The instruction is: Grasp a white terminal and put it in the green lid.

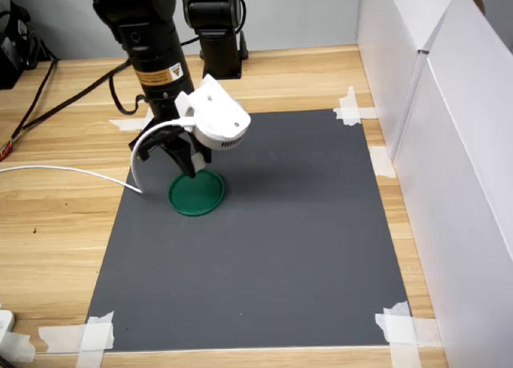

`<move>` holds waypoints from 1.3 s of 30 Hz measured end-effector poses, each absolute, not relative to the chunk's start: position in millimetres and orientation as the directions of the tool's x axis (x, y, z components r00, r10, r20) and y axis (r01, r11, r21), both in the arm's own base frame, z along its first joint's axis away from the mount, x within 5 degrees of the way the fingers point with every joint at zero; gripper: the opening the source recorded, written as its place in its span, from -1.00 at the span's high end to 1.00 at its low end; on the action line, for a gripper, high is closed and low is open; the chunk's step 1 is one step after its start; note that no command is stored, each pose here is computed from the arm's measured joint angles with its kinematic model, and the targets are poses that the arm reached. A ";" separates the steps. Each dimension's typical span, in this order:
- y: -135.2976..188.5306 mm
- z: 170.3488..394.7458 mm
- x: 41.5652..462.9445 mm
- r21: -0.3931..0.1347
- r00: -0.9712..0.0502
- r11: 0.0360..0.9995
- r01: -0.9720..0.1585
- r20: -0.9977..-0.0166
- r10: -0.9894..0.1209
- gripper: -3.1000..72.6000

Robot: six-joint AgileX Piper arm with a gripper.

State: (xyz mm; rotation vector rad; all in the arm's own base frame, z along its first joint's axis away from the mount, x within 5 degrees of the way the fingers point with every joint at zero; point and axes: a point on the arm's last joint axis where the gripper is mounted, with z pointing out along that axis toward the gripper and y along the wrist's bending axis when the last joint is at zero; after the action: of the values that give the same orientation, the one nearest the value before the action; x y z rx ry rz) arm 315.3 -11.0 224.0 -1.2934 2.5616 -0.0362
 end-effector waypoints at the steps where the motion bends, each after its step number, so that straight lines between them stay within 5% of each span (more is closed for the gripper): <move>1: -12.0 220.5 316.3 -0.136 -0.565 0.598 -0.790 -0.221 -0.795 0.09; 21: -14.4 207.4 320.3 -0.128 -0.520 0.543 -0.830 -0.179 -0.835 0.09; 30: -15.0 207.6 321.3 -0.141 -0.516 0.541 -0.829 -0.179 -0.838 -0.29; 39: -15.0 208.2 323.8 -0.164 -0.515 0.545 -0.822 -0.194 -0.835 -0.33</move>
State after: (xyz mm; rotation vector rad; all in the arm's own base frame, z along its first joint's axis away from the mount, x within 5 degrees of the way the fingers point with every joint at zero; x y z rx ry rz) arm 323.8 -15.0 208.2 -1.3877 2.5339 -0.0736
